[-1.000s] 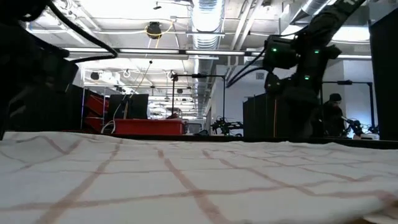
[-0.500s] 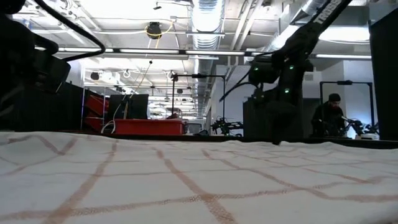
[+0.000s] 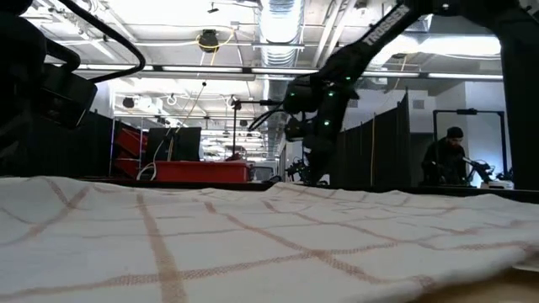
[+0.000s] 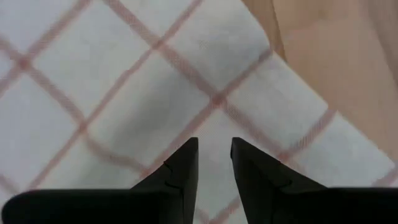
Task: Roll towel
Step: Roll the towel
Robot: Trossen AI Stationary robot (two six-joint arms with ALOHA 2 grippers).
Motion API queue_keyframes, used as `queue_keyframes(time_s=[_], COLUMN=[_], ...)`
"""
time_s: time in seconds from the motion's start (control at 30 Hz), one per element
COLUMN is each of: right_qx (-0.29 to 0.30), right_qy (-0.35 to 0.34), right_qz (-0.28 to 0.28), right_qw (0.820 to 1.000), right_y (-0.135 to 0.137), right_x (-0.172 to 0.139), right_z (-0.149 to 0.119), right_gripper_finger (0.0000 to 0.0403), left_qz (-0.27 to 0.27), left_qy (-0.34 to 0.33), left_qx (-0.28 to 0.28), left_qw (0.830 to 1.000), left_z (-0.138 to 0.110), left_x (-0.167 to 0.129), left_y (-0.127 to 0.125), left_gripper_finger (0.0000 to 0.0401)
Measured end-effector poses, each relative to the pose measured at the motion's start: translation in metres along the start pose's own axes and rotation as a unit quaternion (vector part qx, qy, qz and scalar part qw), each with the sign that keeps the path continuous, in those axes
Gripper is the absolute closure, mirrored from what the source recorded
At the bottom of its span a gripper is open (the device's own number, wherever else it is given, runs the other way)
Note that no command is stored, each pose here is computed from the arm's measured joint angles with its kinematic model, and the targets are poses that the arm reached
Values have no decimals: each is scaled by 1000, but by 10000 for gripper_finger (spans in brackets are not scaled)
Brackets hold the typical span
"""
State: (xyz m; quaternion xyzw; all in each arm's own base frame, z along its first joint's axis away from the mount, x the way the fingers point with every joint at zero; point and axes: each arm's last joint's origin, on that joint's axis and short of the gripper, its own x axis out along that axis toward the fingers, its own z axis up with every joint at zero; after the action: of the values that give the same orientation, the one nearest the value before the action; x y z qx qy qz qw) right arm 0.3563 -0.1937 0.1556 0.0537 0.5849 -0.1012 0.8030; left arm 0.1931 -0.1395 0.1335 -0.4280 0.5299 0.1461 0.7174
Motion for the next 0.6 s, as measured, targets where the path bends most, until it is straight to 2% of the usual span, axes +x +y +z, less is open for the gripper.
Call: queue_keyframes(time_s=[0.13, 0.27, 0.43, 0.6], right_qx=[-8, -18, -3, 33], right_qy=[10, 27, 41, 53], right_qz=[5, 17, 35, 47], right_qw=[1000, 999, 999, 997], right_y=[4, 25, 63, 99], right_x=[-18, -52, -86, -87], right_z=[14, 5, -32, -91], right_gripper_finger=[317, 317, 317, 317], left_qz=[-2, -13, -33, -47], left_qy=[-1, -4, -8, -10], left_qx=[16, 29, 37, 44], left_qw=[1000, 999, 999, 998], left_z=[0, 0, 1, 2], left_x=[0, -6, -15, -19], left_y=[0, -2, -5, -7], left_gripper_finger=[324, 324, 324, 324])
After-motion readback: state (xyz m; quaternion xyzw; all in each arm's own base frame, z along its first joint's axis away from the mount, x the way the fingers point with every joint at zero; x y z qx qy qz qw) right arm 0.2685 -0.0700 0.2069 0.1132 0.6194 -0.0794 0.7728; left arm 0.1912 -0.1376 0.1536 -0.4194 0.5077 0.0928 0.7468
